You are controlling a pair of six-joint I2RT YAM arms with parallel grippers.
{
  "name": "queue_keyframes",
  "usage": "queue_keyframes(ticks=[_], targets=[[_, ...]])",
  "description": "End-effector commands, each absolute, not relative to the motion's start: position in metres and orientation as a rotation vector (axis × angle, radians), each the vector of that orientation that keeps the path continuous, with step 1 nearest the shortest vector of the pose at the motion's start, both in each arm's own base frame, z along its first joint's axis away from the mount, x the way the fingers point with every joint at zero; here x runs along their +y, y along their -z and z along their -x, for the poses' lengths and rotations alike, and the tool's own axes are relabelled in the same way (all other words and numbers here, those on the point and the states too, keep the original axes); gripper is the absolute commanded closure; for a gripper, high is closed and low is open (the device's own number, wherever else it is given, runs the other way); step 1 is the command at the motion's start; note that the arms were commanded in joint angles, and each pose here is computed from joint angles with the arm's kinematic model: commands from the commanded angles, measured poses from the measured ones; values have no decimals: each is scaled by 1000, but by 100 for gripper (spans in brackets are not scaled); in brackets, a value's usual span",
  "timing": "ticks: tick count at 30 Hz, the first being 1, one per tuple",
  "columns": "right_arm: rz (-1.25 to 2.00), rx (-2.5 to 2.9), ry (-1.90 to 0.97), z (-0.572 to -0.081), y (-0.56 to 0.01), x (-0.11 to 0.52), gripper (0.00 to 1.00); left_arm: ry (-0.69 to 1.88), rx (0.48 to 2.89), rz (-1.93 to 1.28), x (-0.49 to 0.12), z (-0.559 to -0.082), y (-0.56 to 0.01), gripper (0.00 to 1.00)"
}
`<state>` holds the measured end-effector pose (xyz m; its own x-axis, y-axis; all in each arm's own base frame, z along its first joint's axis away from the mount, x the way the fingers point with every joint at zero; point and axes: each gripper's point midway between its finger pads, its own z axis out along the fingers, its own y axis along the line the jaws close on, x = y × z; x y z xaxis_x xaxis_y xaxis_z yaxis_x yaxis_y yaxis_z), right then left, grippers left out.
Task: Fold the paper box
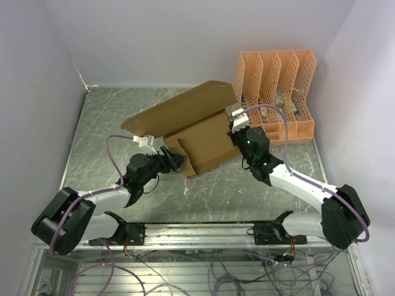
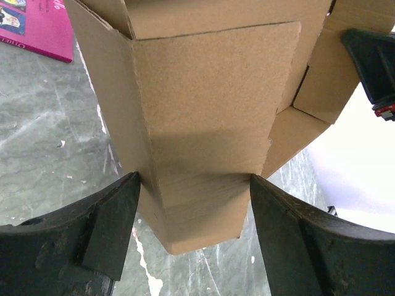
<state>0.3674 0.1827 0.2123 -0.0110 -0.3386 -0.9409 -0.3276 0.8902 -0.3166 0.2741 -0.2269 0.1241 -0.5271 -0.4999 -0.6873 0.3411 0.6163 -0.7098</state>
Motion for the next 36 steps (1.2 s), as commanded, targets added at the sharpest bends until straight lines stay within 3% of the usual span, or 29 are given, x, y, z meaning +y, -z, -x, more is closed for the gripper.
queue_keyframes(ticks=[1, 11, 14, 19, 20, 22, 25, 29, 33, 36], targets=[[535, 1585, -54, -364, -215, 196, 100, 993, 1843, 149, -223, -289, -130, 19], [556, 1587, -67, -361, -212, 203, 100, 868, 1937, 193, -220, -297, -113, 21], [559, 1587, -67, -361, -212, 204, 100, 780, 2011, 228, -214, -296, -99, 31], [562, 1591, -62, -362, -210, 204, 100, 688, 2089, 256, -211, -295, -83, 60], [563, 1591, -61, -362, -210, 205, 100, 675, 2099, 252, -212, -295, -81, 61], [568, 1594, -62, -362, -208, 206, 100, 667, 2110, 242, -214, -294, -80, 57], [569, 1597, -61, -362, -207, 206, 100, 682, 2095, 223, -217, -292, -84, 39], [574, 1600, -65, -361, -205, 207, 100, 648, 2117, 220, -214, -290, -79, 37], [581, 1600, -77, -360, -205, 211, 100, 577, 2172, 227, -211, -292, -66, 48], [591, 1603, -110, -357, -205, 215, 100, 523, 2194, 250, -210, -297, -64, 84]])
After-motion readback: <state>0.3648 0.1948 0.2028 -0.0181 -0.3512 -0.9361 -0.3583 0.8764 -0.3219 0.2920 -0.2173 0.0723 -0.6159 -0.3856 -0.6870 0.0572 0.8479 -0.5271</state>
